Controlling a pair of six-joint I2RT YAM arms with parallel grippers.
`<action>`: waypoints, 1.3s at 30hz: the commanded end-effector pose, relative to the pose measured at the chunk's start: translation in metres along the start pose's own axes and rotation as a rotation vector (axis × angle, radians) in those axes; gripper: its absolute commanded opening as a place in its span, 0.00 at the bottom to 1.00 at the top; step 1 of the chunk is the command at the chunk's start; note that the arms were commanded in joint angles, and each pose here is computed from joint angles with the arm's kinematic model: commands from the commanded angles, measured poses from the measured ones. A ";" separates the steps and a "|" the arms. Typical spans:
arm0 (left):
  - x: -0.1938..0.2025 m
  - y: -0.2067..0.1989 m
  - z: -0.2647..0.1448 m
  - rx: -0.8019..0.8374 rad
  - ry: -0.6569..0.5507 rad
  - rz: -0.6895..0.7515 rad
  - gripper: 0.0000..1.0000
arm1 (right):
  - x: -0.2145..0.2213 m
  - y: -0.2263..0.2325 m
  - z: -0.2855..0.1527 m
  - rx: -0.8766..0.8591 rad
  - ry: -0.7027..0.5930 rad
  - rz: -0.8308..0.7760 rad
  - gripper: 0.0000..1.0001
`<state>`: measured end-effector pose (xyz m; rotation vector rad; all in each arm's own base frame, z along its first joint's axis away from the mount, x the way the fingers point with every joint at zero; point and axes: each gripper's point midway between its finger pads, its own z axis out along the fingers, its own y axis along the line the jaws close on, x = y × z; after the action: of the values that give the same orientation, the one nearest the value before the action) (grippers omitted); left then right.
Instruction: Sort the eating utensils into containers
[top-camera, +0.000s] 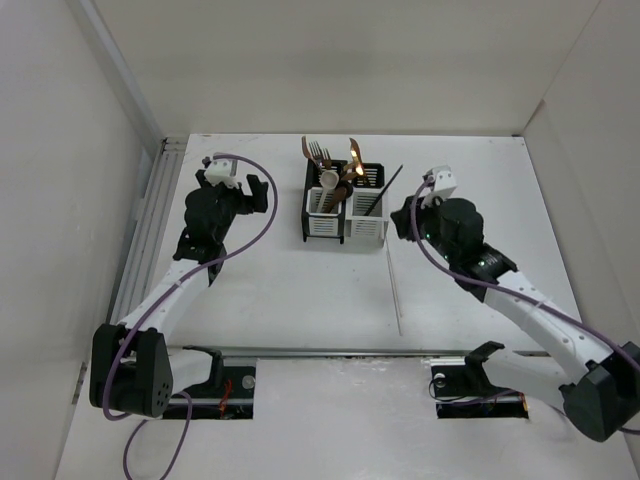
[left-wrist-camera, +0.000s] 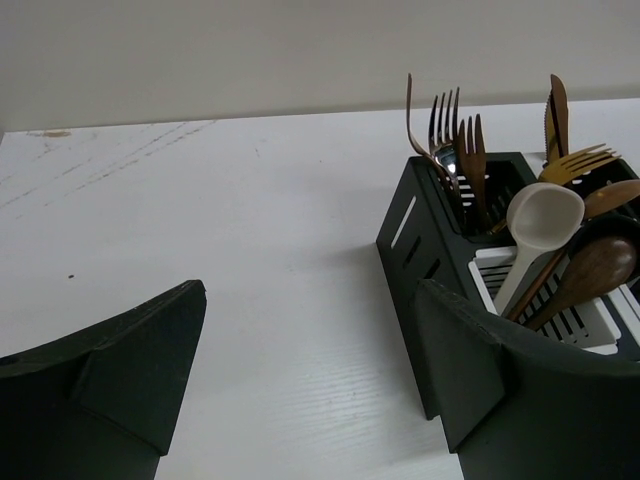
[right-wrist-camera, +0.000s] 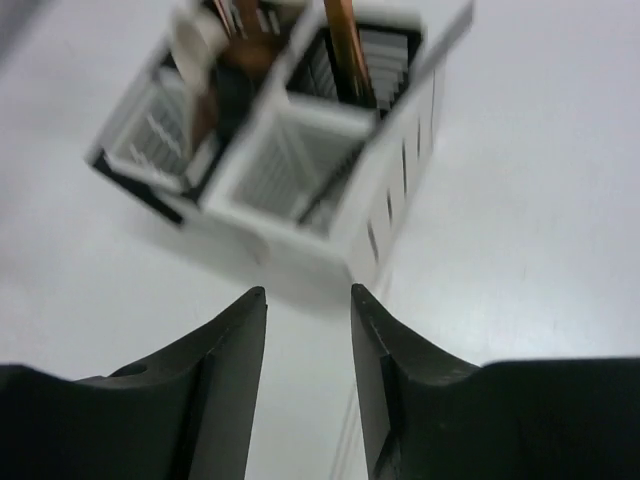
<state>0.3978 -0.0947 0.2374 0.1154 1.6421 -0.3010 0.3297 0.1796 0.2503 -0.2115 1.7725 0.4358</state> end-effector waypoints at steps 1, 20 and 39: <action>-0.036 -0.007 0.000 0.027 -0.110 -0.011 0.84 | 0.121 -0.023 -0.045 0.123 0.477 0.069 0.44; -0.033 -0.016 -0.009 0.041 -0.134 -0.010 0.85 | 0.226 -0.022 -0.033 0.114 0.766 0.102 0.30; -0.029 -0.014 -0.010 0.031 -0.126 -0.011 0.85 | 0.217 -0.019 -0.030 0.171 0.750 0.055 0.28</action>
<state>0.3917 -0.1029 0.2472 0.1060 1.5926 -0.3374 0.2475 0.1620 0.0237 -0.1937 2.6088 0.2432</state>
